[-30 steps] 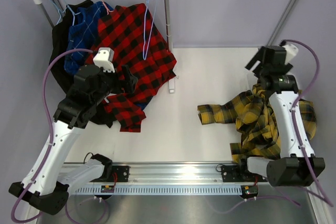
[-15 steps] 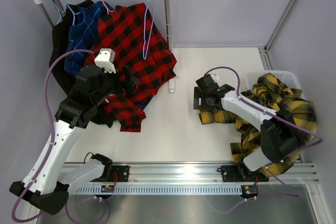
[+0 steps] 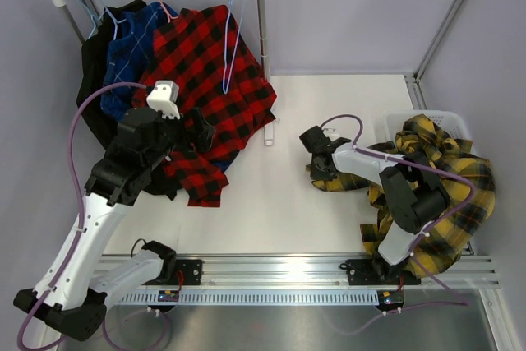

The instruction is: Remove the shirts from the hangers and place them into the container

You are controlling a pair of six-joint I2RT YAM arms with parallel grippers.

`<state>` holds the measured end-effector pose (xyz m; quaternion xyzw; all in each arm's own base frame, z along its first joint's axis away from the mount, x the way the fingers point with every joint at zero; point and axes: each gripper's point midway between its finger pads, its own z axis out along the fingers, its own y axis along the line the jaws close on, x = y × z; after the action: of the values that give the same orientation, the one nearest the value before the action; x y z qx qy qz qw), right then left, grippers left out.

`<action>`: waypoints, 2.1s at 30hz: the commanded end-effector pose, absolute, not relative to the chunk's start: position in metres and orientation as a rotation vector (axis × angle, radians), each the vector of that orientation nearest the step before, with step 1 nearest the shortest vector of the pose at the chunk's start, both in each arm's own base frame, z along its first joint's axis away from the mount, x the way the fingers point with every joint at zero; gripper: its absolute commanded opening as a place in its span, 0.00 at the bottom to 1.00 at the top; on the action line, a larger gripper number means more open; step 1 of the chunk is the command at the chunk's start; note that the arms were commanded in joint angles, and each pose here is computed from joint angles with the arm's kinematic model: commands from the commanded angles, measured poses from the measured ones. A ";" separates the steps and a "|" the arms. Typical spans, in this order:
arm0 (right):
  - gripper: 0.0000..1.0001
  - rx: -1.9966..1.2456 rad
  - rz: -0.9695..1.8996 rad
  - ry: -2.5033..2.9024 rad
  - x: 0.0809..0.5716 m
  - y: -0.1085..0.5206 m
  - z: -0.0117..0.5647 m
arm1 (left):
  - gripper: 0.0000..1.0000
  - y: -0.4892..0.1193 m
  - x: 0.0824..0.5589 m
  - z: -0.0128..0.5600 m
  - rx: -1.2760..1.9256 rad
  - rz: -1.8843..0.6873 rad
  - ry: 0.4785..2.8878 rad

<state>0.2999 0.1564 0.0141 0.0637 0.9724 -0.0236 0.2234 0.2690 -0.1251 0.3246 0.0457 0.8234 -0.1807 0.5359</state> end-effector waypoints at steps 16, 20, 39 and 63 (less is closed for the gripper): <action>0.00 0.973 -0.456 1.987 0.330 -0.111 0.255 | 0.99 -0.124 0.262 0.339 0.109 -0.462 1.899; 0.00 1.221 -0.476 1.898 0.312 -0.169 0.251 | 0.99 -0.125 0.261 0.340 0.113 -0.471 1.897; 0.32 1.466 -0.324 2.134 0.322 -0.179 0.119 | 0.99 -0.134 0.262 0.332 0.142 -0.503 1.929; 0.99 1.274 0.013 2.177 0.214 -0.064 0.159 | 0.99 -0.150 0.261 0.349 0.175 -0.603 1.914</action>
<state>0.2142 -0.0796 0.1686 0.4886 0.8085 -0.0262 0.3271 0.2664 -0.1455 0.3277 0.0694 0.8233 -0.2262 0.5159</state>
